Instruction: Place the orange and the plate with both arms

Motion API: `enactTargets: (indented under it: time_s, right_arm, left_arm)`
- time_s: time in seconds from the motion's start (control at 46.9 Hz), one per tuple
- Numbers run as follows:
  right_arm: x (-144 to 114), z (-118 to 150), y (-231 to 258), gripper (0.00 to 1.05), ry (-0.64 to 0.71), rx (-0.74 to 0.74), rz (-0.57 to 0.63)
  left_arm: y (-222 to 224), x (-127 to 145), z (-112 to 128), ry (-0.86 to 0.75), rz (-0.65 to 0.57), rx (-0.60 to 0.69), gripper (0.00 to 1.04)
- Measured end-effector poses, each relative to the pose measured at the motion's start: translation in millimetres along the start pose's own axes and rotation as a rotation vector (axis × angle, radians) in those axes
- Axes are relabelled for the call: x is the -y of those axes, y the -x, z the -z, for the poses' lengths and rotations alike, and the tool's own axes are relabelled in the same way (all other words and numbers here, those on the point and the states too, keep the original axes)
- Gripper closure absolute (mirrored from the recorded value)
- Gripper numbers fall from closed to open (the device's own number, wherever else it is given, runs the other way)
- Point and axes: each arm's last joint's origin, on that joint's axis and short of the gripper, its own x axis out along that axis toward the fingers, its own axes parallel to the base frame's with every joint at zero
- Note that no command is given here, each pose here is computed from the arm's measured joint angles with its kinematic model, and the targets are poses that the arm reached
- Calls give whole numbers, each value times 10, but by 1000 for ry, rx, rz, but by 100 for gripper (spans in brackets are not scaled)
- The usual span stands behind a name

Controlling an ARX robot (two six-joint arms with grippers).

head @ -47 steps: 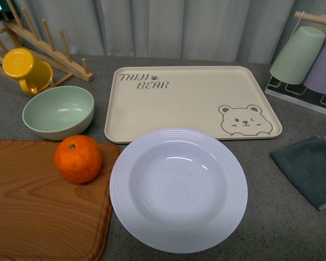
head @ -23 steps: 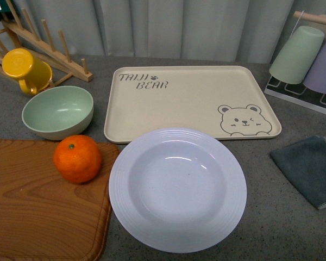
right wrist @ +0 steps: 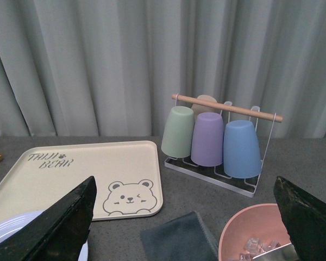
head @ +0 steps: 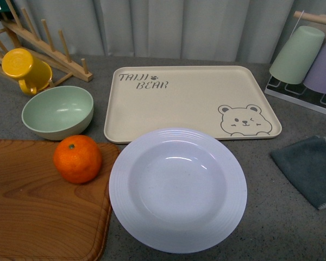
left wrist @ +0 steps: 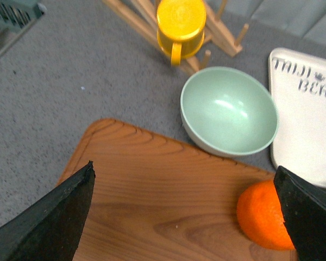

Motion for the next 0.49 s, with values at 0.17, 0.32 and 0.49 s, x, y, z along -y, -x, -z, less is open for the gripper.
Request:
enactTargets:
  time_s: [0.17,0.32,0.49]
  right_arm:
    - [0,0,0,9,0,0,0]
    - [0,0,0,9,0,0,0]
    - [0,0,0,9,0,0,0]
  left_arm:
    - [-333,170,132,-34,58,-124,6]
    - [-596,325,212,-45,95,-206,6]
    - [-766,431,232,-51,125,-236,6]
